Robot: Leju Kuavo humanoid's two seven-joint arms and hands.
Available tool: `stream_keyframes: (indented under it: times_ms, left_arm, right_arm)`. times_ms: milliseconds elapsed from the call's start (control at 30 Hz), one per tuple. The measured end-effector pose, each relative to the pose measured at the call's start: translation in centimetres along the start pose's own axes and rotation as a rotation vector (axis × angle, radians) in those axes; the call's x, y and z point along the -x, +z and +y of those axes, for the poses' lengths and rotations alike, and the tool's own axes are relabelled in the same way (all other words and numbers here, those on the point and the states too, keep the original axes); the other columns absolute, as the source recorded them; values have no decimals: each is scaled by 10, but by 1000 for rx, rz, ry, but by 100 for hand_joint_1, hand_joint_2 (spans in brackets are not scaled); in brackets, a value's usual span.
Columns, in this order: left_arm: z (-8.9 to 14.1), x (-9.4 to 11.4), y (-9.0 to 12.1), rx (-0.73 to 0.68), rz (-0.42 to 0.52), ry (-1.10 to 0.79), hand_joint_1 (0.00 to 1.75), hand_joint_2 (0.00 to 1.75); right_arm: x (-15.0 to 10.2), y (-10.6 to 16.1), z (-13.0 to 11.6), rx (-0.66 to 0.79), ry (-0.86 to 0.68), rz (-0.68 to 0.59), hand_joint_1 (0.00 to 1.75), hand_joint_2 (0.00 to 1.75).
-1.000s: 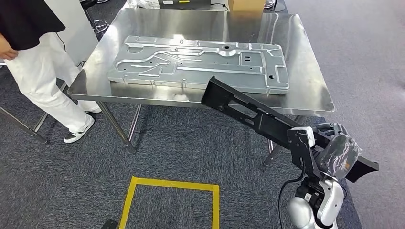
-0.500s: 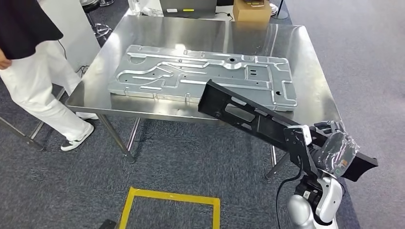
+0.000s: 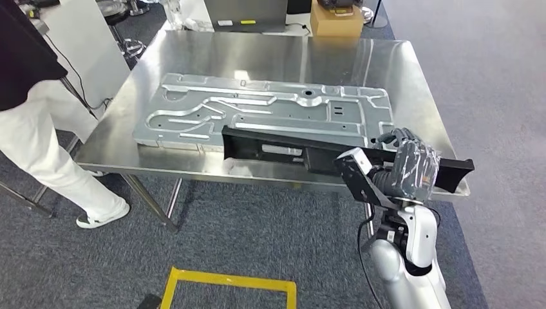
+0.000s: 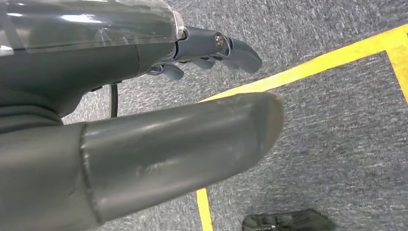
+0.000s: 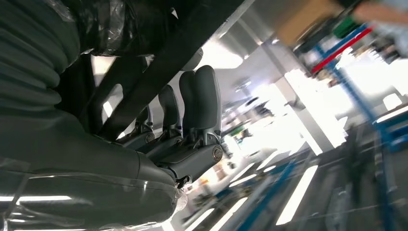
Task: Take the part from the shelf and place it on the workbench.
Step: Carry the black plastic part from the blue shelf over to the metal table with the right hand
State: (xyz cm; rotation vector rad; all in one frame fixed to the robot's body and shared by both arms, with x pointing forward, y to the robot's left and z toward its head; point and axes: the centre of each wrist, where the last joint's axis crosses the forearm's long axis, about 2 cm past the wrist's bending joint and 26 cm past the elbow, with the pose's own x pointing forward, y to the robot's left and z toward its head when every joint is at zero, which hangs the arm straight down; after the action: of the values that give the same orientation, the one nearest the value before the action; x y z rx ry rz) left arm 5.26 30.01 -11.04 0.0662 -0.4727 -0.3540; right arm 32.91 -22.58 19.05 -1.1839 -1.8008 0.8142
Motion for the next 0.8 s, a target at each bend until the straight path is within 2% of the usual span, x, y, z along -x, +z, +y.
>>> stream_keyframes:
  times_ms: [100, 333, 800]
  left_arm:
    - [-1, 1, 0, 3, 2, -3, 0, 0]
    - [0, 2, 1, 0, -4, 5, 0, 0]
    - [0, 2, 1, -5, -6, 16, 0, 0]
  right_arm:
    - [-6, -7, -2, -18, 22, -41, 129, 175]
    - [-2, -12, -5, -53, 90, -99, 129, 175]
    - [6, -18, -10, -34, 163, -128, 129, 175]
